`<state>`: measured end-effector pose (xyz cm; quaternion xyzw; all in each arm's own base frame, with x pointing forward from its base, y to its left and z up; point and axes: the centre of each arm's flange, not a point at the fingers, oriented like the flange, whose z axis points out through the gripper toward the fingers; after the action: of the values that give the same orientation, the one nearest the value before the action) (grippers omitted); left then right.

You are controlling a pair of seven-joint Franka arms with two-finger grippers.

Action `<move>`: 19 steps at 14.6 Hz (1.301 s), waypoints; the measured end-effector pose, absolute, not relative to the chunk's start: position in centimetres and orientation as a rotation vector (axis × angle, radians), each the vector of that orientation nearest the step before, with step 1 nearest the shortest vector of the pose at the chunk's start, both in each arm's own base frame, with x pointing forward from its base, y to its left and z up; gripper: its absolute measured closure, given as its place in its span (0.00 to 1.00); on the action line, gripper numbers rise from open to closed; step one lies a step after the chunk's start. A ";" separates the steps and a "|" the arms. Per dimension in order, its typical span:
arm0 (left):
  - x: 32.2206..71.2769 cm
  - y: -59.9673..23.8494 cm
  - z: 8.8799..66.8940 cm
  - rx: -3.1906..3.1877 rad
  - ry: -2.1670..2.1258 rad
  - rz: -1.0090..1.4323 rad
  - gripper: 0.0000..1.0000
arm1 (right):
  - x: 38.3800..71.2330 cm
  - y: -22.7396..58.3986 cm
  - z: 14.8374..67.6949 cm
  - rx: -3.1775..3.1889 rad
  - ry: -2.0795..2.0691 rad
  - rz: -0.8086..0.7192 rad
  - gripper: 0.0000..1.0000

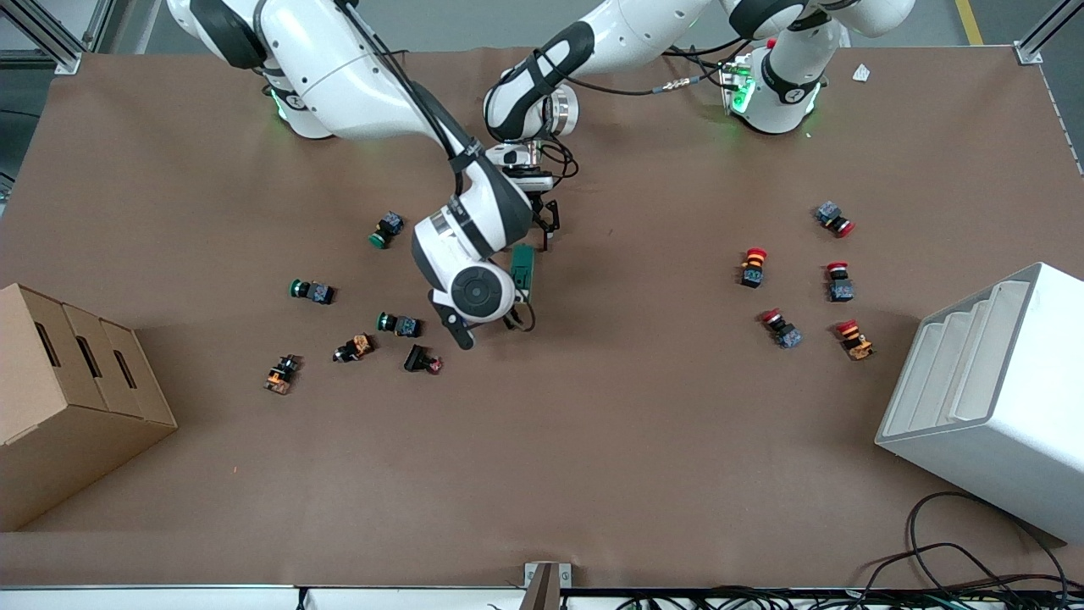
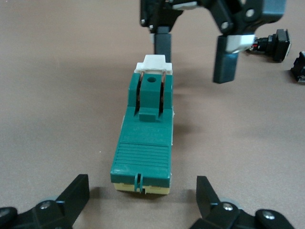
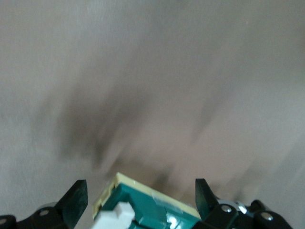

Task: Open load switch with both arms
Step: 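Push the white lever over with the right gripper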

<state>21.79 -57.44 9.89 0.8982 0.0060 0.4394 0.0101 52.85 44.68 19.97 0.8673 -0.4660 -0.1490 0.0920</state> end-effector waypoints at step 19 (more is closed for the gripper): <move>21.7 -57.6 9.8 2.804 0.015 1.383 0.00 | 49.1 46.4 23.1 2.377 -1.242 -0.548 0.00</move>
<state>21.73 -57.57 9.76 0.8968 0.0050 0.4423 0.0078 49.11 46.43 23.06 0.8507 -0.4445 -0.1962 0.2007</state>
